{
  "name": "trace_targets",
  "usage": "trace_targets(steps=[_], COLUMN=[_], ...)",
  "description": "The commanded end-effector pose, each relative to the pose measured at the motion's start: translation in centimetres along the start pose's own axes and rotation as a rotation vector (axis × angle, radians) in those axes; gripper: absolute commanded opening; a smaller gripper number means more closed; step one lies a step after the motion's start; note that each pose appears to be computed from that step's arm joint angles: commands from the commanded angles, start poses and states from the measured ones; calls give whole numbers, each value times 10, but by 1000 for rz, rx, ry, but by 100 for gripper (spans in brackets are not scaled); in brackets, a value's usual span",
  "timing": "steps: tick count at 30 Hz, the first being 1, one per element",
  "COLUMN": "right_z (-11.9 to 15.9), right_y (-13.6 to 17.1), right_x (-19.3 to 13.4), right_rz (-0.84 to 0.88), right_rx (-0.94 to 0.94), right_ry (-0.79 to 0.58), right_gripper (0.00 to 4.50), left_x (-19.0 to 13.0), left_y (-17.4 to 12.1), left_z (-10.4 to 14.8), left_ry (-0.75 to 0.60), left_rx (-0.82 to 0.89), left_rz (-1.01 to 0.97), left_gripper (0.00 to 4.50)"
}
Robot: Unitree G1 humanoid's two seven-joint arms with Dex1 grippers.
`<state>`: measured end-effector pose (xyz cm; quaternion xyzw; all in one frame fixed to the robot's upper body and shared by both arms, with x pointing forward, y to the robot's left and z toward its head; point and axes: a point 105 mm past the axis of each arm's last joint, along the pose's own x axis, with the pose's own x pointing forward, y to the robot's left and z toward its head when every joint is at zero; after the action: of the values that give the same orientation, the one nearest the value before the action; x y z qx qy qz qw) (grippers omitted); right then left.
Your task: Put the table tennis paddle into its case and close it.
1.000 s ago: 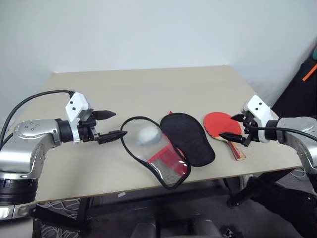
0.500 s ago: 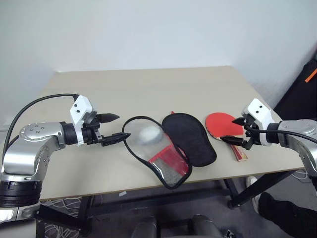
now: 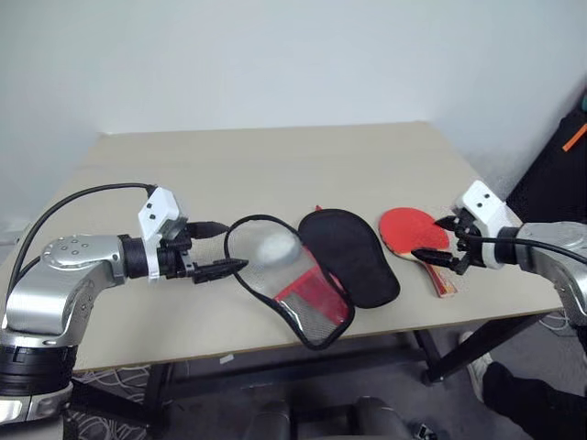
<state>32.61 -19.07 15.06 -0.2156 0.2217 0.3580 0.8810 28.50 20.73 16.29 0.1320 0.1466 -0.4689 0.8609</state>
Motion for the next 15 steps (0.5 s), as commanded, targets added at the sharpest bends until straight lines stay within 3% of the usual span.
trace_targets(steps=[1, 7, 15], right_z=[6, -9, -47], right_y=[-9, -10, -30], right_x=[-11, -12, 3], right_rz=[-32, -51, -228], right_rx=[-38, -24, 131], right_ry=[-13, 37, 186], right_gripper=[450, 450, 450], left_x=[-1, 8, 6], left_y=[2, 3, 19], left_z=[11, 11, 13], left_ry=[-25, -40, -47], left_rx=[49, 65, 99], left_rz=[25, 17, 97], left_gripper=[448, 448, 448])
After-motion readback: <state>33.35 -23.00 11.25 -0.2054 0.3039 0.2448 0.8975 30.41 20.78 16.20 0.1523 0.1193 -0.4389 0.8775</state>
